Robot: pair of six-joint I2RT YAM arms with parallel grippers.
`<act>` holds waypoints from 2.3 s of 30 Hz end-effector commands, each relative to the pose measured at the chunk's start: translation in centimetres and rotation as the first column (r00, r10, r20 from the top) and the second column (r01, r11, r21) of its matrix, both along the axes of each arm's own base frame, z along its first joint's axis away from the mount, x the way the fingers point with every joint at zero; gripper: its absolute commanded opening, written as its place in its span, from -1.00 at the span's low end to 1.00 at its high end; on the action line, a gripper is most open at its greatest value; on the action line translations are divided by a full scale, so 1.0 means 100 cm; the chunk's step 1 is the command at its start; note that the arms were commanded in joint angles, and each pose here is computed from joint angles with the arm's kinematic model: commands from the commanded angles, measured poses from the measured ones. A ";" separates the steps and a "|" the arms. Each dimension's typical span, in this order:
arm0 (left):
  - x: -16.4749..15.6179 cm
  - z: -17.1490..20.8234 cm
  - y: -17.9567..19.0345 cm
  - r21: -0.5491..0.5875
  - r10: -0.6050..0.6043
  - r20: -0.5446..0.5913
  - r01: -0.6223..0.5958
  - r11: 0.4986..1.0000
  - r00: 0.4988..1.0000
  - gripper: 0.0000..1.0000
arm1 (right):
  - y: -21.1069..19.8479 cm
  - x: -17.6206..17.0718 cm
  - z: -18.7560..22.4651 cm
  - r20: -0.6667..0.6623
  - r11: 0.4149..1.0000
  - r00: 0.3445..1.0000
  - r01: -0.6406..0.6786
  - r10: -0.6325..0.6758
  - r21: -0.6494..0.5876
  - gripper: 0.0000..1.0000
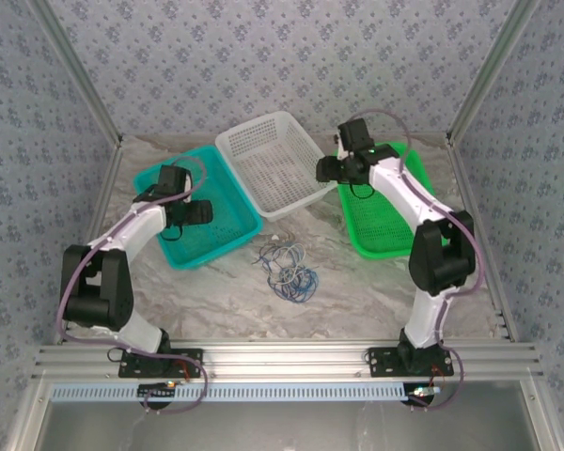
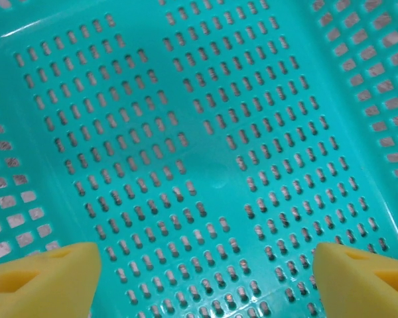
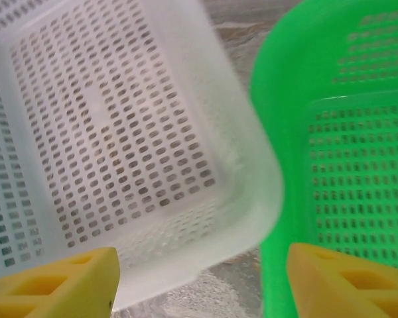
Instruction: Untangle the cables
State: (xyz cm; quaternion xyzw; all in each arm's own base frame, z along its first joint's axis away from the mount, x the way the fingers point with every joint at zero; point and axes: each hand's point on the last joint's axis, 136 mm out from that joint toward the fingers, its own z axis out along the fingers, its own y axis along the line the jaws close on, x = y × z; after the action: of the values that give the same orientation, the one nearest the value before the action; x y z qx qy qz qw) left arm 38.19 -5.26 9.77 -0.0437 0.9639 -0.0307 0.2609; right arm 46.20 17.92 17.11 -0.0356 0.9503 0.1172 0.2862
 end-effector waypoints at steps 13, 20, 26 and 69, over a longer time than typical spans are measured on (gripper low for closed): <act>0.009 -0.041 0.051 0.009 0.155 -0.163 -0.155 0.988 0.974 0.65 | 0.094 -0.043 -0.068 -0.292 0.977 0.934 -0.212 0.206 0.010 0.08; 0.039 -0.030 0.048 -0.004 0.132 -0.113 -0.134 0.991 0.985 0.65 | 0.131 -0.065 -0.077 -0.340 0.965 0.903 -0.238 0.261 0.108 0.10; 0.069 -0.017 0.047 0.011 0.082 -0.054 -0.082 0.997 0.995 0.65 | 0.178 -0.079 -0.077 -0.352 0.937 0.873 -0.275 0.336 0.214 0.10; -0.161 0.007 -0.256 0.151 -0.964 0.106 0.954 0.258 0.244 0.21 | -0.028 -0.202 -0.001 0.001 0.968 0.999 -0.031 0.032 0.250 0.40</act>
State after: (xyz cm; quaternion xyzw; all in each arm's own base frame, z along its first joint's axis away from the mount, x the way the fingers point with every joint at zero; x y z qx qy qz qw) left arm 21.69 -29.51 9.75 0.5291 0.7912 -0.1745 0.2520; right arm 26.56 15.40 17.50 -0.0250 0.9269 0.2354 0.2912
